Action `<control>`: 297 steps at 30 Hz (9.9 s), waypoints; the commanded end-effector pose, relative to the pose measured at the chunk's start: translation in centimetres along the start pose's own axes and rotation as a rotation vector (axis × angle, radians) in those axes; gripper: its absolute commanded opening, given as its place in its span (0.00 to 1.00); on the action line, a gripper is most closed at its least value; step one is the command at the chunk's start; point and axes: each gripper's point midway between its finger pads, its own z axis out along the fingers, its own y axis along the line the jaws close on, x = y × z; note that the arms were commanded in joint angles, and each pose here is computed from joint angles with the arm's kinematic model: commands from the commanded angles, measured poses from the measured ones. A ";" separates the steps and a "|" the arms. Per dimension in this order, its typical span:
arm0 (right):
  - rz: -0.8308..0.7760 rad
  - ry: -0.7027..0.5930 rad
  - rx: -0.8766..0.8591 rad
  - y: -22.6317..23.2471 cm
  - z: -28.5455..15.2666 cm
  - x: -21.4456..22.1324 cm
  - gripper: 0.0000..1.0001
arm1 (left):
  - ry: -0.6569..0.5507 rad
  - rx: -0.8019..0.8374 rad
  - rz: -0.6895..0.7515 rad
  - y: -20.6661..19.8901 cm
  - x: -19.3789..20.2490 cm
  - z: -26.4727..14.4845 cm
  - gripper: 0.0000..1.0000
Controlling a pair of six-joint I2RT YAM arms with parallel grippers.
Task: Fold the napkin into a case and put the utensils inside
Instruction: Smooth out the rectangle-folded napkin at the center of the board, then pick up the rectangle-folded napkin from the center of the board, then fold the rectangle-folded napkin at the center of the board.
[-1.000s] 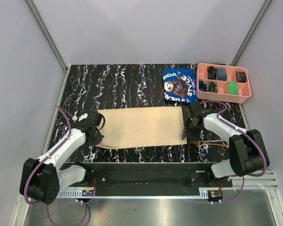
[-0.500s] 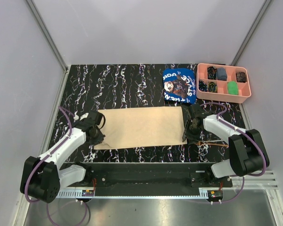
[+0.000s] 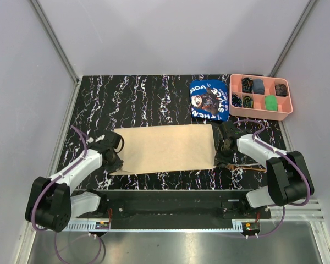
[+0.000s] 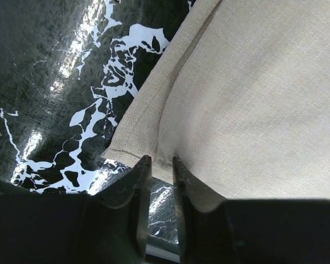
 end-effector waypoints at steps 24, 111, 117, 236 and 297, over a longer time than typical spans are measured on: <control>-0.002 -0.016 -0.061 1.1 -0.9 -0.2 0.00 | -0.039 0.019 -0.046 -0.4 -0.6 0.3 0.30; -0.024 0.049 -0.052 2.0 1.8 -0.5 0.07 | -0.012 -0.226 -0.153 4.4 1.2 -1.0 0.00; -0.063 0.009 -0.067 2.6 -0.2 -1.7 0.28 | -0.051 -0.121 -0.144 2.8 -0.3 -3.5 0.13; -0.556 0.075 -0.577 36.6 -2.8 4.2 0.00 | 0.002 0.305 0.071 -9.6 0.1 2.7 0.28; -0.477 0.356 -0.788 35.8 -4.5 7.5 0.55 | -0.121 0.382 -0.112 -5.9 -6.2 -2.9 0.37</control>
